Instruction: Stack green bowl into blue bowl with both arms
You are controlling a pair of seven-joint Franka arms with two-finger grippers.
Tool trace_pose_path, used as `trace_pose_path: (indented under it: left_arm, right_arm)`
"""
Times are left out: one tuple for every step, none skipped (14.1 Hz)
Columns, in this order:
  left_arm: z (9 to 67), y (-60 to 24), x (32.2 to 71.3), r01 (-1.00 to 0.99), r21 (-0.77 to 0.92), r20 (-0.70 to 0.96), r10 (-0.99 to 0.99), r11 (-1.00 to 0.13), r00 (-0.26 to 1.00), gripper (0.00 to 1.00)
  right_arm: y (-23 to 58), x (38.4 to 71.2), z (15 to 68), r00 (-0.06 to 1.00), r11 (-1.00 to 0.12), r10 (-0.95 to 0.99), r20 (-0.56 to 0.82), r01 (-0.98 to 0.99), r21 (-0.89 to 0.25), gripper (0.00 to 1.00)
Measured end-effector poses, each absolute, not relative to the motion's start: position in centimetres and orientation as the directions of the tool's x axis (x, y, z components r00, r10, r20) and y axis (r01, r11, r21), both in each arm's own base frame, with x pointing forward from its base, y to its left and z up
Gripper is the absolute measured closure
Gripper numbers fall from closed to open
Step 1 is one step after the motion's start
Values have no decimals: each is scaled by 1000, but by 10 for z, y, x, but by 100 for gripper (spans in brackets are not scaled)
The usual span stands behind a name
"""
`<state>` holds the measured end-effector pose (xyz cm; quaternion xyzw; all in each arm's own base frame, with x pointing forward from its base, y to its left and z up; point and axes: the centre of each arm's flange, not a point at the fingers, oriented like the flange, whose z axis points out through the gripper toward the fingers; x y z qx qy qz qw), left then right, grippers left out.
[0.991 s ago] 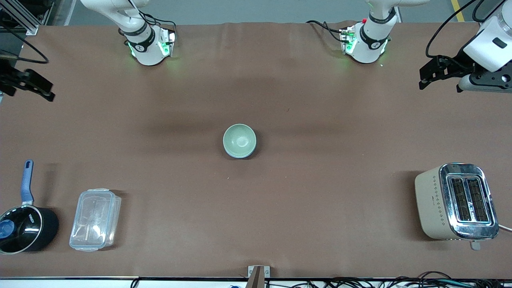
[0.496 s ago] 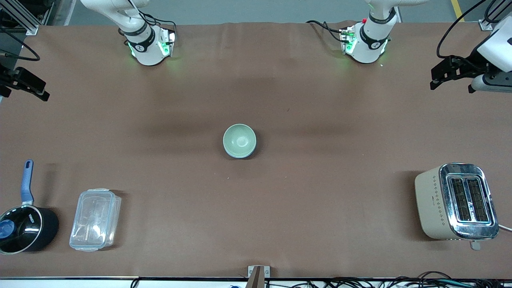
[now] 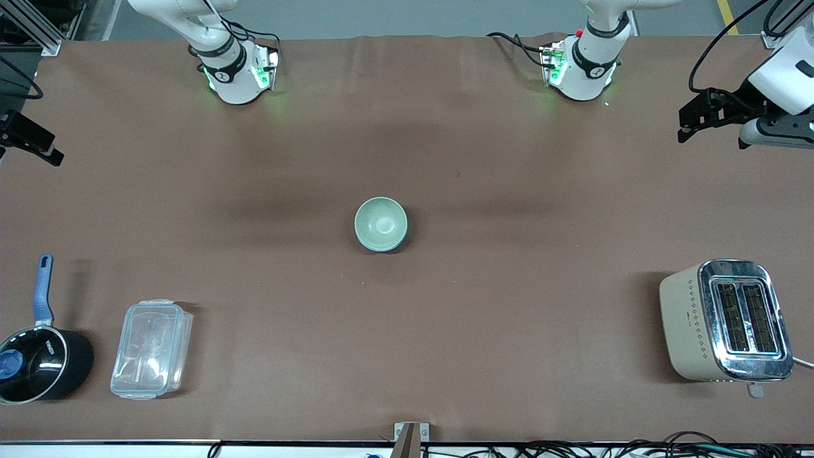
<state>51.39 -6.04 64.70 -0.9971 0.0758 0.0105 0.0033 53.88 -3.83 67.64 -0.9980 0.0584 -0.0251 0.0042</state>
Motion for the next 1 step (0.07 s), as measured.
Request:
trace_pose_path:
  left_arm:
    - [646,-60,514,-151,-5,-23,-151,-988,988,0]
  right_arm:
    - [-38,539,676,992,-993,-116,50,-116,-11,0]
